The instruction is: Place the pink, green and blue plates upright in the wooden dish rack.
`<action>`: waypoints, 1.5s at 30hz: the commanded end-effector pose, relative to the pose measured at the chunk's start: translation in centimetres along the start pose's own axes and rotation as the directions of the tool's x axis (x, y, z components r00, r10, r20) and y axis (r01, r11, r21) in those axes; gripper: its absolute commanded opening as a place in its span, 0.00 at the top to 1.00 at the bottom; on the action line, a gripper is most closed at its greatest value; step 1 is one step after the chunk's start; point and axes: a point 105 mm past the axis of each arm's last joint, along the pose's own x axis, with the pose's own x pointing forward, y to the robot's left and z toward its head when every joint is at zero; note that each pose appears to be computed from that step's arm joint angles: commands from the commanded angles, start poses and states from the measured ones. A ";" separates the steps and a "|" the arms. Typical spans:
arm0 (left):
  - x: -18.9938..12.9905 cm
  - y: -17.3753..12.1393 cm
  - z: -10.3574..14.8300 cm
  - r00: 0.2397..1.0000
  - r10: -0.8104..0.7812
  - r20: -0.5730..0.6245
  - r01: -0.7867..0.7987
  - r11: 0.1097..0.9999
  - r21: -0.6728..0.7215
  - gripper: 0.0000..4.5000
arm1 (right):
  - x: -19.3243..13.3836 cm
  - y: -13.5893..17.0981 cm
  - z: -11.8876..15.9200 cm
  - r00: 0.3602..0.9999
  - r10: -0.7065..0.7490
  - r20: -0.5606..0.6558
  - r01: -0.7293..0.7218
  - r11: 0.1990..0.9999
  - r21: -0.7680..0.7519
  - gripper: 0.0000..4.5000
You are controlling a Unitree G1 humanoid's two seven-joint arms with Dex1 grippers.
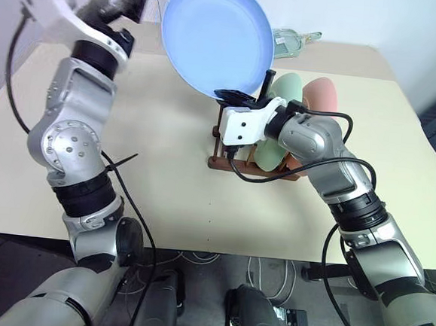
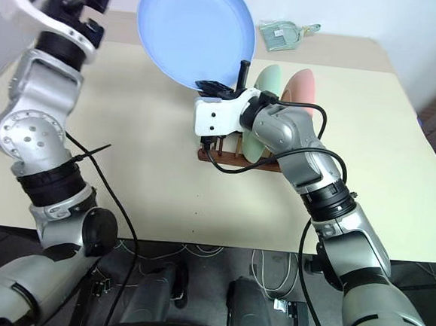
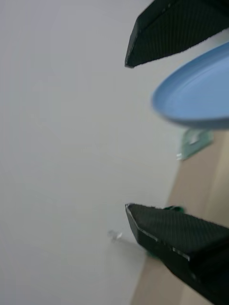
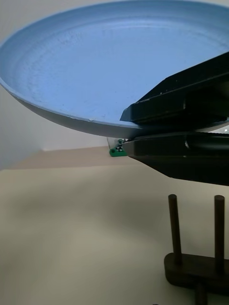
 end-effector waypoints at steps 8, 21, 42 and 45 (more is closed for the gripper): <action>-4.3 6.0 -2.4 0.969 -0.080 -0.235 0.158 0.929 0.335 0.00 | -2.3 -7.6 5.2 0.912 -0.342 0.226 0.225 0.878 0.423 1.00; -10.8 4.5 -11.3 0.754 -0.273 -0.598 0.507 0.820 0.266 0.00 | -5.0 -7.5 8.2 0.857 -0.465 0.221 0.036 0.482 0.876 1.00; -13.2 3.9 -14.5 0.617 -0.363 -0.698 0.635 0.753 0.170 0.00 | -5.2 -3.1 6.1 0.928 -0.367 -0.056 0.002 -0.145 0.989 1.00; -13.6 3.8 -14.6 0.604 -0.373 -0.704 0.646 0.746 0.159 0.00 | -5.1 -2.9 5.7 0.932 -0.356 -0.072 0.006 -0.181 0.983 1.00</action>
